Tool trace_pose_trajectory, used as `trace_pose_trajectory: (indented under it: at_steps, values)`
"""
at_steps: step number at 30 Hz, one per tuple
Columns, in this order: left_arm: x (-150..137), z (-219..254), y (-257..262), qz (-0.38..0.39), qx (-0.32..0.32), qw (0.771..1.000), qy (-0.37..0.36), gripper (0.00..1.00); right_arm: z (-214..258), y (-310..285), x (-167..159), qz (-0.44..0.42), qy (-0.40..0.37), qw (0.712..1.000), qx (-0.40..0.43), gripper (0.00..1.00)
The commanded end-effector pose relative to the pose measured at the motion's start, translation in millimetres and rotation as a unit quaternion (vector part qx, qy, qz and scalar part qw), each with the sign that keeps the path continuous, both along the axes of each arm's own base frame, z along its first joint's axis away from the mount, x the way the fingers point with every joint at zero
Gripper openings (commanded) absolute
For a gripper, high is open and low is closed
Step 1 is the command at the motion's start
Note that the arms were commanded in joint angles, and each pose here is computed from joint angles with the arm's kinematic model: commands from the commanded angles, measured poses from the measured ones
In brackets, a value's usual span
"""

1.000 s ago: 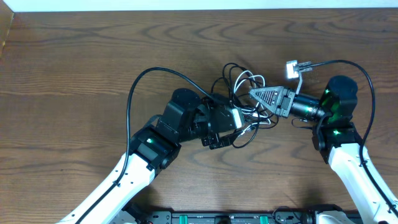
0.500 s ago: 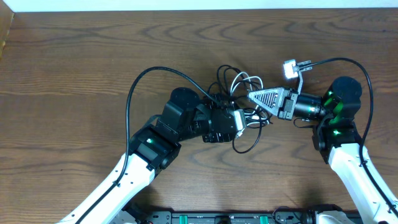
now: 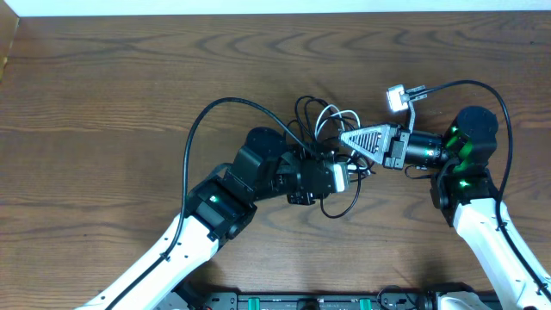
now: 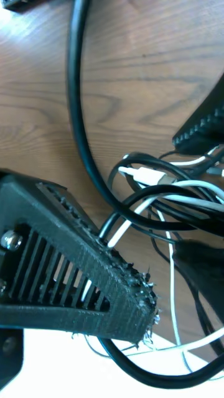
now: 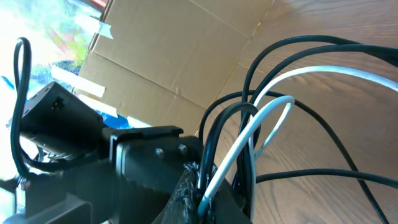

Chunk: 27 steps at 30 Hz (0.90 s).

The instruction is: Untangle cables

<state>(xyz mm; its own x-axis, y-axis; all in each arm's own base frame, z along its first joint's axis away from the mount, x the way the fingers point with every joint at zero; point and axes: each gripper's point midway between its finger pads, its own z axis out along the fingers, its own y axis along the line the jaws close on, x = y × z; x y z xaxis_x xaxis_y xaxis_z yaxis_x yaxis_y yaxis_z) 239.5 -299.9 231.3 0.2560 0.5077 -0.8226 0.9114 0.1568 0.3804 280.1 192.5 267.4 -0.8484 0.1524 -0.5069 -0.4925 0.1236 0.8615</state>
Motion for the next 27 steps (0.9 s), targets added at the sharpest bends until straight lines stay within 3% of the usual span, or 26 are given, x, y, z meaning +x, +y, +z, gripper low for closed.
trace_pose_trajectory:
  at_steps: [1,7,19,27]
  values:
    - [2.6,5.4,-2.8,0.0,-0.003,1.0,-0.005,0.44,3.0,1.7,-4.3,0.011,-0.002,1.0,0.002,0.01]
    - [2.0,4.0,-2.3,0.0,-0.001,1.0,-0.003,0.38,3.1,1.8,-5.2,0.014,-0.002,1.0,0.003,0.01]
    - [1.1,-2.2,0.0,0.003,0.009,1.0,0.007,0.38,3.3,2.3,-7.8,0.021,-0.002,1.0,0.003,0.01]
    - [1.0,-2.3,0.0,0.003,0.01,1.0,0.007,0.1,3.4,2.4,-8.9,0.025,-0.002,1.0,0.004,0.01]
